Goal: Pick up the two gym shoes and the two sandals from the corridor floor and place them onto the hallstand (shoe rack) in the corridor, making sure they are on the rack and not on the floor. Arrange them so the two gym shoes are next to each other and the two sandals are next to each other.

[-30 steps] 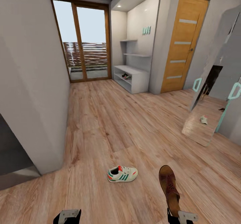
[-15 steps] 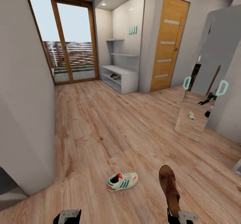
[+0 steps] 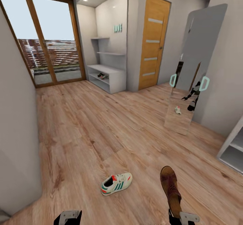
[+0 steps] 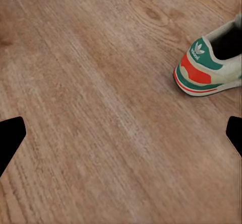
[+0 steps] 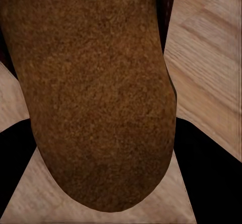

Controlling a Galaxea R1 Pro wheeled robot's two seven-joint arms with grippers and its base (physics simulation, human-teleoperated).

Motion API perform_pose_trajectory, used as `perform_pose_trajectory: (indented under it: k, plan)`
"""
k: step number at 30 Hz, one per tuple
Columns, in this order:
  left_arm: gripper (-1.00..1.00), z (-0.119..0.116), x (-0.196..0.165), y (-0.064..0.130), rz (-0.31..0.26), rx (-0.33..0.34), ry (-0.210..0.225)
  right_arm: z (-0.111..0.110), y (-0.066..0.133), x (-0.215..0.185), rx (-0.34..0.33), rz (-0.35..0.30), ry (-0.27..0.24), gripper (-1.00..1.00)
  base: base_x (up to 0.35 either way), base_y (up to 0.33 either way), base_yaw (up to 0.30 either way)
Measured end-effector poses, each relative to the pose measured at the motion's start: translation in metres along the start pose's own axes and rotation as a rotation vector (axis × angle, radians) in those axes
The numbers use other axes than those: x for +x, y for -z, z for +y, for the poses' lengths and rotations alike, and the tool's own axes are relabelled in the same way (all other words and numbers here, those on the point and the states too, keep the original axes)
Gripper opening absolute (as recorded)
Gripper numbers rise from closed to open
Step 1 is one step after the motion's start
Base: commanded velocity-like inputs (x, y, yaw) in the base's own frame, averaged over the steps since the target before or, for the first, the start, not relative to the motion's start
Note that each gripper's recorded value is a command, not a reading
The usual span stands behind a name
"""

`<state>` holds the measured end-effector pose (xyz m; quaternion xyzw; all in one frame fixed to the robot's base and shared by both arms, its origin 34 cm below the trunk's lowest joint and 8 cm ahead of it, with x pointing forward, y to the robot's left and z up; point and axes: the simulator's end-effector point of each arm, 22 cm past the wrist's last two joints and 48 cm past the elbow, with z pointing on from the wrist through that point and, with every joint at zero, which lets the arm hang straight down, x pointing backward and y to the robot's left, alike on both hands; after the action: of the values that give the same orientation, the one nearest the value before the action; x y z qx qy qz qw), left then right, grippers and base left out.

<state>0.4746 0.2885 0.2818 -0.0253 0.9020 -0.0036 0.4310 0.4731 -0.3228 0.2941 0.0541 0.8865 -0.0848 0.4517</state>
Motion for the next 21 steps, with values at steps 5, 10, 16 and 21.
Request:
perform_pose_trajectory:
  k: [5,10,16,21]
  plan:
    - [1.00,0.0001,0.0023,-0.0001,0.005,0.000,0.000,-0.0001,0.0000,0.0023,0.000,0.005,0.001,-1.00,0.000,0.001,-0.251]
    - [1.00,0.0002,0.0036,0.0000,0.008,0.000,0.000,-0.0003,0.0000,0.0032,0.001,0.006,0.000,-1.00,0.000,0.000,-0.070]
    - [1.00,0.0002,0.0036,-0.0001,0.007,0.000,0.000,-0.0002,0.0000,0.0032,0.001,0.006,0.000,-1.00,0.000,0.000,-0.005]
    - [1.00,0.0003,0.0036,-0.0001,0.007,0.000,0.000,-0.0001,0.0000,0.0032,0.001,0.006,0.000,-1.00,0.000,0.000,-0.017]
